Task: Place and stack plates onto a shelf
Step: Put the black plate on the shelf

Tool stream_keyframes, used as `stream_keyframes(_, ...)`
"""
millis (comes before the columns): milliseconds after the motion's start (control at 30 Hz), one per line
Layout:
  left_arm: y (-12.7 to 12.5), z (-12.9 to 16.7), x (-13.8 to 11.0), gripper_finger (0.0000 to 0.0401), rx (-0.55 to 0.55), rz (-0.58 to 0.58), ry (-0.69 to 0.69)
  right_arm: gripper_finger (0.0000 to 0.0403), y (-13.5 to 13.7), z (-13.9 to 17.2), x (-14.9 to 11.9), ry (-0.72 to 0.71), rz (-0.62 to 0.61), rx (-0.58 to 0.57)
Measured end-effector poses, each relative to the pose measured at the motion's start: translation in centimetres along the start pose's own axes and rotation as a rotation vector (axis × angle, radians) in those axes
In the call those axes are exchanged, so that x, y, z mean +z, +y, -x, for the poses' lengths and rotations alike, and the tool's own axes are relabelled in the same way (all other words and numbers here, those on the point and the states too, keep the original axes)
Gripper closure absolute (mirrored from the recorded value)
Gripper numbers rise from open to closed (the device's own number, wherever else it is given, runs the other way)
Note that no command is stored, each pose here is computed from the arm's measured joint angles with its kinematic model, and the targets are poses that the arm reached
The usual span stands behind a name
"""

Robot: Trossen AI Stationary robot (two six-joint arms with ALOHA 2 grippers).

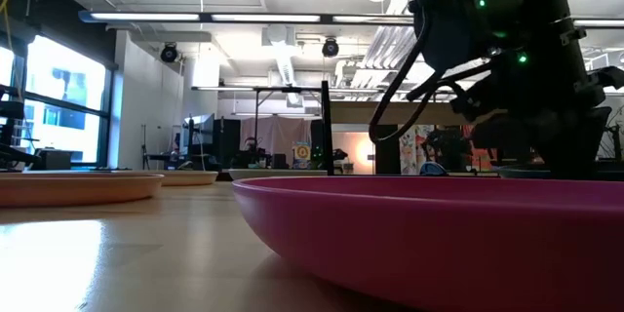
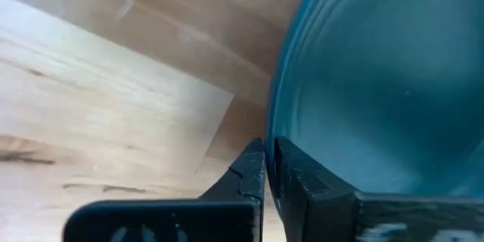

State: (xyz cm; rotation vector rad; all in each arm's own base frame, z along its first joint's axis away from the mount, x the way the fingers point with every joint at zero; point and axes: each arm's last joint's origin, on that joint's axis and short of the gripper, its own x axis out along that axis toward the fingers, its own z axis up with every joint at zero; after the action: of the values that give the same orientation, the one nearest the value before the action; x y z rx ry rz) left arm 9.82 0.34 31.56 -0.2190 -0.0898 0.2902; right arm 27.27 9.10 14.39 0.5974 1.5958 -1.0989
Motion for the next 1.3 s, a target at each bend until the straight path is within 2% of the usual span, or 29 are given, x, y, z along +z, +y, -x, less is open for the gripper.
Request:
stream_keyframes(300,0.0,0.0,-0.2,0.027,0.004,-0.007,0.019,0.0403,1.2,4.4,-0.7,-0.066,0.039,0.083)
stream_keyframes(467,0.0,0.0,-0.2,0.027,0.004,-0.007,0.02,0.0403,0.9,8.0,-1.0,-0.148,0.034,0.072)
stream_keyframes(667,0.0,0.0,-0.2,0.027,0.004,-0.007,0.019,0.0403,-0.1,12.1,-0.9,-0.178,0.034,0.081)
stream_keyframes(833,0.0,0.0,-0.2,0.027,0.004,-0.008,0.019,0.0403,-0.2,15.5,-0.7,-0.268,0.058,0.193)
stream_keyframes(1033,0.0,0.0,-0.2,0.027,0.004,-0.009,0.022,0.0403,-0.9,18.2,0.7,-0.394,0.085,0.26)
stream_keyframes(1300,0.1,0.0,-0.3,0.027,0.007,-0.013,0.032,0.0403,-2.1,19.5,4.3,-0.475,0.202,0.225)
